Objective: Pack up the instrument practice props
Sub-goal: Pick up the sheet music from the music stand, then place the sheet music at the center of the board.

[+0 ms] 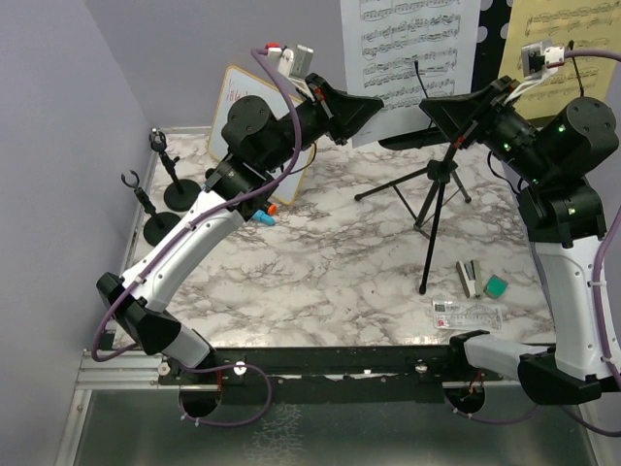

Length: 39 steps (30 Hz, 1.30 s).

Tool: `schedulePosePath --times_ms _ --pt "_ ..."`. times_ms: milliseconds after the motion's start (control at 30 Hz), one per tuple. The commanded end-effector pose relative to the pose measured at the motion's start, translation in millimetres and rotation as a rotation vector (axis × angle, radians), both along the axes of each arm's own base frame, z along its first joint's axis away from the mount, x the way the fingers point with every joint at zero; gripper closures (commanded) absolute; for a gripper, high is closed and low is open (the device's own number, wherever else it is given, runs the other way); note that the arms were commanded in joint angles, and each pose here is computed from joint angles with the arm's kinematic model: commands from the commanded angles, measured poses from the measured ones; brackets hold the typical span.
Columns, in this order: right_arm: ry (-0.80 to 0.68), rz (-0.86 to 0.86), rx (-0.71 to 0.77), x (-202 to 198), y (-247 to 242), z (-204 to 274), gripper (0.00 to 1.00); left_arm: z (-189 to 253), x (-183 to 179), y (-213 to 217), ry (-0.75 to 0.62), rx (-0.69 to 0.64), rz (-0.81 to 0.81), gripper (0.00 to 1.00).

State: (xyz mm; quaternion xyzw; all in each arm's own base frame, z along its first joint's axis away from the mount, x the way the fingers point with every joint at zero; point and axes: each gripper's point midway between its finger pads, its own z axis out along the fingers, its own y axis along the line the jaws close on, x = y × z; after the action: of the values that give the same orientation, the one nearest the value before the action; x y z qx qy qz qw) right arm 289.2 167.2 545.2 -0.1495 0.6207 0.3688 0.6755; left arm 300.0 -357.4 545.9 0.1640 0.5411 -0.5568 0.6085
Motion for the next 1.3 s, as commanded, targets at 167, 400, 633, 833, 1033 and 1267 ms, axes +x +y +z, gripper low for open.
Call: schedulePosePath --times_ms 167,400,633,833,1033,1267 --pt "-0.037 -0.049 0.008 -3 -9 7 0.99 -5 0 40 -0.014 0.055 0.184 1.0" --pt "-0.026 -0.077 0.005 2 -12 4 0.99 -19 -2 89 0.0 0.096 0.382 1.0" --pt "-0.013 -0.09 0.006 10 -12 0 0.99 -28 -13 133 0.01 0.144 0.526 1.0" --pt "0.004 -0.092 0.0 17 -11 -5 0.99 -41 -20 161 0.027 0.176 0.622 1.0" --pt "0.013 -0.072 -0.022 21 -7 -10 0.99 -67 -23 181 0.074 0.215 0.695 1.0" --pt "0.025 -0.058 -0.043 26 -3 -14 0.88 -106 -16 194 0.142 0.281 0.771 1.0"
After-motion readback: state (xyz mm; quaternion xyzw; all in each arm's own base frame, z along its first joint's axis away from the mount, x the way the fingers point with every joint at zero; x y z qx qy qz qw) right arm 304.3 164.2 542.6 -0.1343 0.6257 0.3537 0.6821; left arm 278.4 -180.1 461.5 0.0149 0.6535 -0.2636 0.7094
